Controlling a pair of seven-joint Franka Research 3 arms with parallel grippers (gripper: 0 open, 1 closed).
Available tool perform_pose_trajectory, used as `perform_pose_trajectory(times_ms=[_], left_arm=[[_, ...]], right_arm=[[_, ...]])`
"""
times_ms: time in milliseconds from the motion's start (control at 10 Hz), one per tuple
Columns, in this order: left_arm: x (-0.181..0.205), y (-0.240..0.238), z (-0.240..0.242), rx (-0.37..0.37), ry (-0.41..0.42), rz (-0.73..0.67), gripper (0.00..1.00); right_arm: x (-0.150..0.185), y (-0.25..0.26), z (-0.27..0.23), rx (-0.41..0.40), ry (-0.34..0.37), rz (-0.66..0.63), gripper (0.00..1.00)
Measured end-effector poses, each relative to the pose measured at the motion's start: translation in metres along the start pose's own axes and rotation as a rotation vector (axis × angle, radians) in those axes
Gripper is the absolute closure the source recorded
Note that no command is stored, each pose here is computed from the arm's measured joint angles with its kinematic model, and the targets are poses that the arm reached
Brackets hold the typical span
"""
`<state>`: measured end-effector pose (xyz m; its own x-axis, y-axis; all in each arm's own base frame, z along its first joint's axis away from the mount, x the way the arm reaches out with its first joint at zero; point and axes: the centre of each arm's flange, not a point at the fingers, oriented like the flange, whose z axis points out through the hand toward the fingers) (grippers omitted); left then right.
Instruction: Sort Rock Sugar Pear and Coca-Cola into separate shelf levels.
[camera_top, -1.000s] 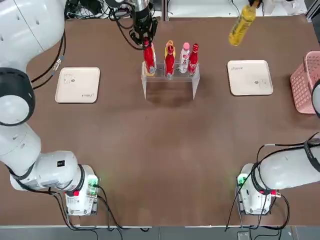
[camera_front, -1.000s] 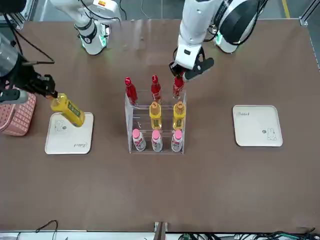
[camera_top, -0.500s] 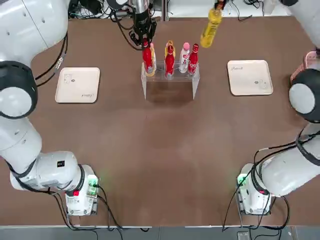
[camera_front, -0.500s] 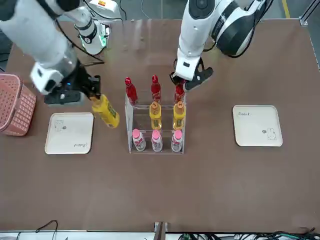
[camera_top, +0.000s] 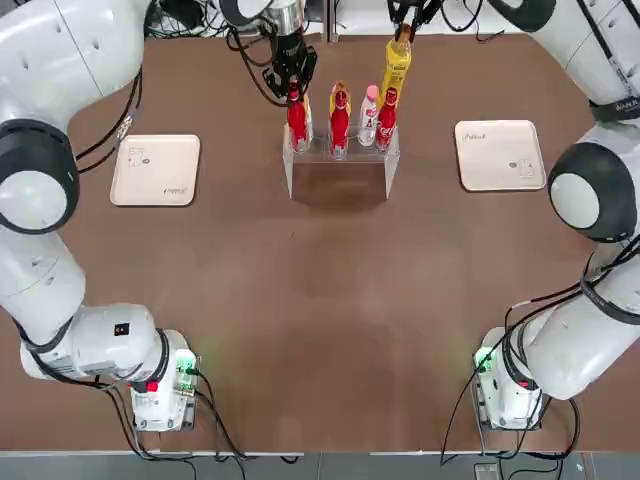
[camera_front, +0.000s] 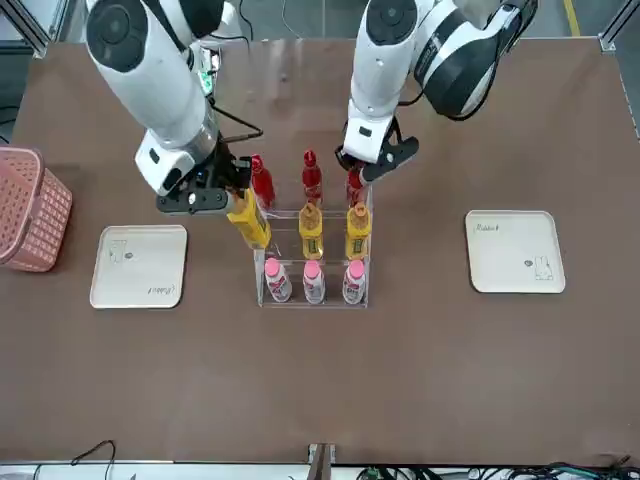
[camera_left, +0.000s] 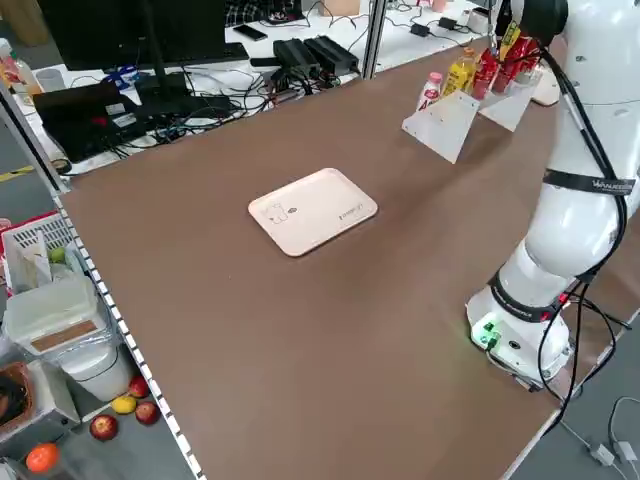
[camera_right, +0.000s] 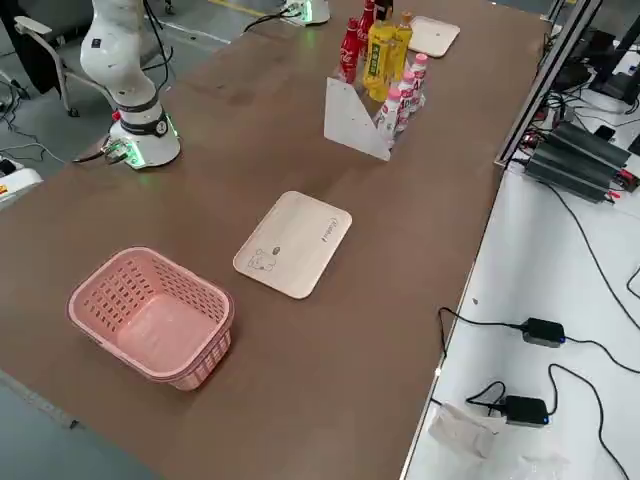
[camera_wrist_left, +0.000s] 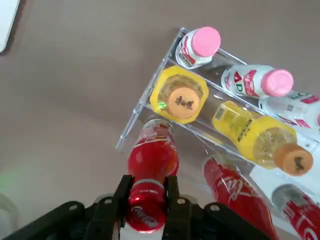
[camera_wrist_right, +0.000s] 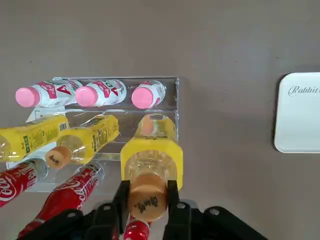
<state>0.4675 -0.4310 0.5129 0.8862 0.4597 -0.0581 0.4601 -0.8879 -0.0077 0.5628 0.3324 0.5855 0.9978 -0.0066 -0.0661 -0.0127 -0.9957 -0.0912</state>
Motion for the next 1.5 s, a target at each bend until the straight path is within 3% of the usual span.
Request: perform_pose_trajectory(times_ms=[600, 800, 1200, 1500], left_arm=[[0.001, 0.003, 0.004, 0.008, 0.008, -0.013, 0.67], [0.012, 0.000, 0.009, 0.016, 0.008, -0.029, 0.55], [0.029, -0.005, -0.019, 0.000, 0.013, -0.062, 0.01], [0.078, -0.033, -0.062, -0.024, 0.023, -0.158, 0.01]], right_arm=[[0.004, -0.014, 0.038, -0.001, 0.000, 0.029, 0.66], [0.008, -0.016, 0.069, -0.003, -0.002, 0.033, 0.66], [0.007, -0.016, 0.104, -0.022, -0.027, 0.037, 0.66], [0.007, -0.015, 0.109, -0.021, -0.024, 0.076, 0.64]])
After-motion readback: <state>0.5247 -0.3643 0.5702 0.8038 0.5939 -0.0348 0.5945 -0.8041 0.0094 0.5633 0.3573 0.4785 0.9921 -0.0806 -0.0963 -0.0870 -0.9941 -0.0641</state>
